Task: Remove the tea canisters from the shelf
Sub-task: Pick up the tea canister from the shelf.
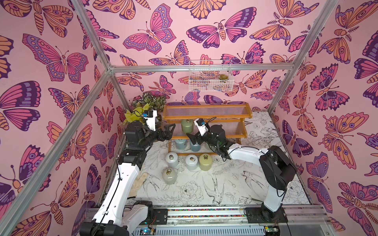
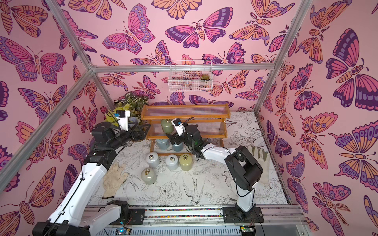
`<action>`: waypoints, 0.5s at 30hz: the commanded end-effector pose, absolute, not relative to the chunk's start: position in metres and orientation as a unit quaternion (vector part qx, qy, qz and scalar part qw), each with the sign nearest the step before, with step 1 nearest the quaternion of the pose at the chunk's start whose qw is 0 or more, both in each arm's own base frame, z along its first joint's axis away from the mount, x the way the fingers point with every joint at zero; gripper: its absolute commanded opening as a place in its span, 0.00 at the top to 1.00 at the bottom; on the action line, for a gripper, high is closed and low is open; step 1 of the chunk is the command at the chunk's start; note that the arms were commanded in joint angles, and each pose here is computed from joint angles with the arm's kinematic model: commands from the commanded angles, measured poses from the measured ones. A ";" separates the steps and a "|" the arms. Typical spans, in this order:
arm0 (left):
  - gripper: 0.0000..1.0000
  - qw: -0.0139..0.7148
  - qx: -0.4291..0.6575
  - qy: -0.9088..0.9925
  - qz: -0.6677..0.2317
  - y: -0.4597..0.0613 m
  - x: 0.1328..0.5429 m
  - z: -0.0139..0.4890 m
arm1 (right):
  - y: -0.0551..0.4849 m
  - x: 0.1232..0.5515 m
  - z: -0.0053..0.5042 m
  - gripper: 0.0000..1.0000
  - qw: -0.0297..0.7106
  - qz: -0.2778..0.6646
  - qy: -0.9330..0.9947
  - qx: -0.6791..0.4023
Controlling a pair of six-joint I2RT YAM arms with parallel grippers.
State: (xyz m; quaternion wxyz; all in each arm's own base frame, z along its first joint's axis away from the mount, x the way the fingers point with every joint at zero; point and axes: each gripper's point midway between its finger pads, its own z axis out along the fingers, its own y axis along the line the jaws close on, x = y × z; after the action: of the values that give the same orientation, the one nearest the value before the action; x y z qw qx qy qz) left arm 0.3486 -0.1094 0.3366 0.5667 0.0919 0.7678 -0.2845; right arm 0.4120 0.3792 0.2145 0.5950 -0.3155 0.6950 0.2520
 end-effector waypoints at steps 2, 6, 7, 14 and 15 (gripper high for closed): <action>0.00 0.586 0.111 0.751 -0.285 -0.111 0.343 0.355 | 0.387 0.424 0.246 0.01 0.628 0.266 0.664 -0.307; 0.00 0.587 0.110 0.750 -0.284 -0.110 0.342 0.356 | 0.394 0.431 0.243 0.01 0.623 0.271 0.664 -0.313; 0.00 0.588 0.111 0.749 -0.283 -0.110 0.342 0.356 | 0.396 0.432 0.243 0.01 0.622 0.274 0.662 -0.314; 0.00 0.592 0.113 0.747 -0.282 -0.110 0.340 0.359 | 0.409 0.444 0.242 0.01 0.622 0.300 0.654 -0.308; 0.00 0.592 0.113 0.747 -0.281 -0.110 0.340 0.359 | 0.412 0.446 0.241 0.01 0.621 0.306 0.654 -0.305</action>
State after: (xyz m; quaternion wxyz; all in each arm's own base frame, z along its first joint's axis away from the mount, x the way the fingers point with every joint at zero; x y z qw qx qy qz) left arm 0.3441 -0.1100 0.3426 0.5732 0.0975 0.7619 -0.2852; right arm 0.4404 0.4051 0.2318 0.6156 -0.3120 0.6659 0.2831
